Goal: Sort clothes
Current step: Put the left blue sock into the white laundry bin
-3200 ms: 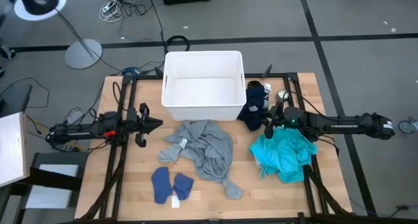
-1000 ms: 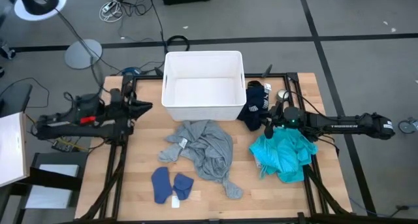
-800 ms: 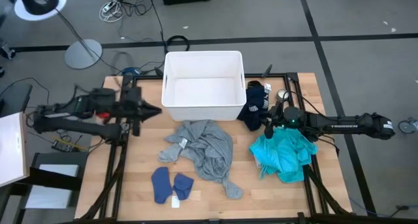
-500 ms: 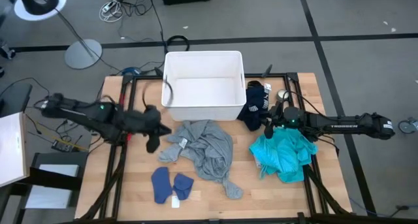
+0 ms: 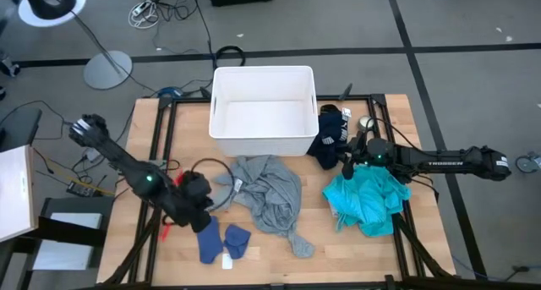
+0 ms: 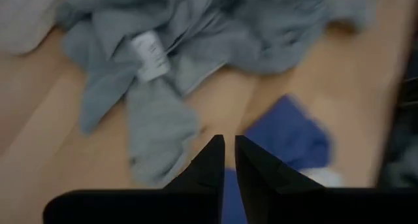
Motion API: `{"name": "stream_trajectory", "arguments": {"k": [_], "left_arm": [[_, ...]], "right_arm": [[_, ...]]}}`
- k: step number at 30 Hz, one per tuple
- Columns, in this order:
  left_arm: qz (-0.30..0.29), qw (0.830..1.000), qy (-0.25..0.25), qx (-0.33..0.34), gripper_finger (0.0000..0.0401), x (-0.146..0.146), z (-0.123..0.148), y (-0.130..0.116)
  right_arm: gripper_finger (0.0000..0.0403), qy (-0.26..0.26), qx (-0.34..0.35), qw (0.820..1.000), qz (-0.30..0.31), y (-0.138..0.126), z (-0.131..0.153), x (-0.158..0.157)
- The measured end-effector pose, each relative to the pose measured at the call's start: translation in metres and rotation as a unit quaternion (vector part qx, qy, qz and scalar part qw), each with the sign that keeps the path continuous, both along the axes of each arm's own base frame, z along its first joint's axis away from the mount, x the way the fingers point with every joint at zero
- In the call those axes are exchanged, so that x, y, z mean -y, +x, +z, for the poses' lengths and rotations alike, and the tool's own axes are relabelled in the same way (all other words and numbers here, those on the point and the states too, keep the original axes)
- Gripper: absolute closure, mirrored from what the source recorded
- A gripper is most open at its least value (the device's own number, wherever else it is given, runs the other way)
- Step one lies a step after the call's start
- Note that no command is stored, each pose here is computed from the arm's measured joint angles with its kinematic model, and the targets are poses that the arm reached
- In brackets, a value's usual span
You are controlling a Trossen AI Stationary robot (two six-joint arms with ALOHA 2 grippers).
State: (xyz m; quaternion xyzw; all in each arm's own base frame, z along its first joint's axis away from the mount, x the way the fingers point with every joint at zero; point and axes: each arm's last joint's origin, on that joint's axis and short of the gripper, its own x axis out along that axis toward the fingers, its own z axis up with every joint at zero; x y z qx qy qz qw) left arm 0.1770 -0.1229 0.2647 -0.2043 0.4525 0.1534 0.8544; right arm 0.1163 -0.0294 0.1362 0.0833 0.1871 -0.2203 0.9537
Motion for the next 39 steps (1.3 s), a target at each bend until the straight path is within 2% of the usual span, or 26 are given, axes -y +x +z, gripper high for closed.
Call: {"name": "stream_trajectory", "arguments": {"k": [4, 10, 15, 24, 31, 33, 35, 39], "left_arm": [[0.024, 0.998, 0.027, -0.054, 0.0360, 0.006, -0.020, 0.007], [0.044, 0.993, 0.028, -0.105, 0.0359, 0.018, -0.044, 0.016], [0.066, 0.989, 0.033, -0.129, 0.0332, 0.032, -0.061, 0.016], [0.092, 0.986, 0.027, -0.135, 0.0261, 0.054, -0.081, 0.011], [0.086, 0.988, 0.000, -0.129, 0.0254, 0.055, -0.119, 0.006], [0.092, 0.988, -0.014, -0.124, 0.0258, 0.053, -0.125, 0.004], [0.095, 0.986, -0.019, -0.133, 0.0279, 0.051, -0.126, 0.004], [0.070, 0.984, -0.018, -0.165, 0.0378, 0.051, -0.119, 0.004]], "right_arm": [[0.0273, 0.000, 0.000, 1.000, 0.000, 0.000, 0.000, 0.000], [0.0273, 0.000, 0.000, 1.000, 0.000, 0.000, 0.000, 0.000], [0.0273, 0.000, 0.000, 1.000, 0.000, 0.000, 0.000, 0.000], [0.0273, 0.000, 0.000, 1.000, 0.000, 0.000, 0.000, 0.000], [0.0273, 0.000, 0.002, 1.000, 0.000, 0.000, 0.000, 0.000], [0.0273, 0.000, 0.002, 1.000, 0.000, 0.000, 0.000, 0.000], [0.0273, -0.001, 0.006, 1.000, 0.000, 0.000, 0.001, 0.000], [0.0273, -0.001, 0.007, 1.000, 0.000, 0.001, 0.001, 0.000]]}}
